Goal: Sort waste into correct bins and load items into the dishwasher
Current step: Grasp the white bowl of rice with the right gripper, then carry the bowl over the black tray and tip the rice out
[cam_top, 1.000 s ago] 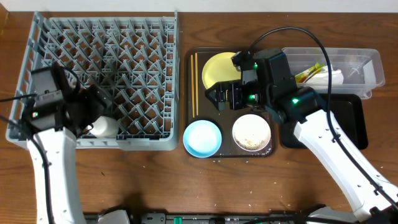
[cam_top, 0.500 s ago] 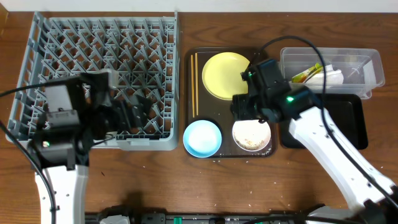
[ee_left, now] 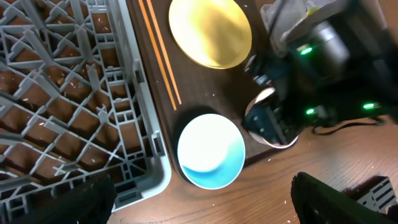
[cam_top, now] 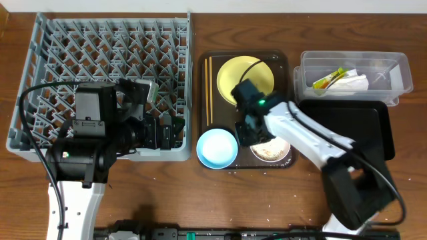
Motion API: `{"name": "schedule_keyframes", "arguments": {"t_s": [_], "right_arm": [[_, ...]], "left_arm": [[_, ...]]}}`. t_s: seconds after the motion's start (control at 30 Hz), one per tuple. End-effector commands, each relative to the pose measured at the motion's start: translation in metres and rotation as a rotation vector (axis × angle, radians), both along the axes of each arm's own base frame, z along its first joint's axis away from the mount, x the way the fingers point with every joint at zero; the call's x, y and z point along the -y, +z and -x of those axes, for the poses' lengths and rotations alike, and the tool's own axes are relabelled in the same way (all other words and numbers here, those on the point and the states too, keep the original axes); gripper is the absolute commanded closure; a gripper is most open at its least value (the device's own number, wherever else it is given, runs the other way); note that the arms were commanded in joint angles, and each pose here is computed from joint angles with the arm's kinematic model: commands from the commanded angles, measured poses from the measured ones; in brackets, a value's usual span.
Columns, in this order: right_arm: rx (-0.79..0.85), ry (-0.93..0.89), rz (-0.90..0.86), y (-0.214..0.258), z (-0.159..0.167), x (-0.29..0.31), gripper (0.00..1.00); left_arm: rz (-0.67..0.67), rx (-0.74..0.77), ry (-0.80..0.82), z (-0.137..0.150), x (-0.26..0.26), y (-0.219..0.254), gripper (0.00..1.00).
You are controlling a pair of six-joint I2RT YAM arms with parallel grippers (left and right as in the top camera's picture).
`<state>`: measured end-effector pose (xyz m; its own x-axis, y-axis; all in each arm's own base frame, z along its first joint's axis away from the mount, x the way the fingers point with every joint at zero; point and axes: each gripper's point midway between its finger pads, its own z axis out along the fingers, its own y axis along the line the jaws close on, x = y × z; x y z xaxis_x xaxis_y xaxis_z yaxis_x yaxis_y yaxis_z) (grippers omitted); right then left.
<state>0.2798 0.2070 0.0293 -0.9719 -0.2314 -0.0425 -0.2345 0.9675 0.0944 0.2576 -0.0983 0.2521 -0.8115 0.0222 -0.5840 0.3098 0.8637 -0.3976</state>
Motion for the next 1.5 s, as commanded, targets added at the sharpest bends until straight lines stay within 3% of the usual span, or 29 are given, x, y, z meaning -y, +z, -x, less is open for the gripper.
{"name": "schedule_keyframes", "arguments": {"t_s": [0.0, 0.17, 0.3, 0.53, 0.63, 0.87, 1.1, 1.47], "right_arm": [[0.009, 0.014, 0.020, -0.002, 0.001, -0.002, 0.76], [0.052, -0.086, 0.108, -0.002, -0.007, 0.015, 0.84], [0.063, -0.137, 0.133, -0.002, -0.010, 0.022, 0.99], [0.076, -0.163, 0.121, -0.001, -0.013, 0.020, 0.99], [0.082, -0.162, 0.094, 0.005, -0.015, 0.015, 0.99], [0.128, -0.195, -0.169, 0.071, -0.021, 0.002, 0.99], [0.206, -0.220, -0.382, 0.136, -0.033, 0.039, 0.99], [0.218, -0.225, -0.724, 0.154, -0.043, 0.127, 0.99]], "left_arm": [[-0.018, 0.028, -0.009, -0.002, -0.001, 0.006, 0.09], [-0.018, 0.028, -0.009, -0.002, -0.001, 0.006, 0.09], [-0.018, 0.028, -0.009, -0.002, -0.001, 0.006, 0.09], [-0.018, 0.028, -0.009, -0.002, -0.001, 0.006, 0.08], [-0.018, 0.028, -0.009, -0.002, -0.001, 0.006, 0.01], [-0.018, 0.028, -0.009, -0.002, -0.001, 0.006, 0.02], [-0.018, 0.028, -0.009, -0.002, -0.001, 0.006, 0.02], [-0.018, 0.028, -0.009, -0.002, -0.001, 0.006, 0.02]]}}
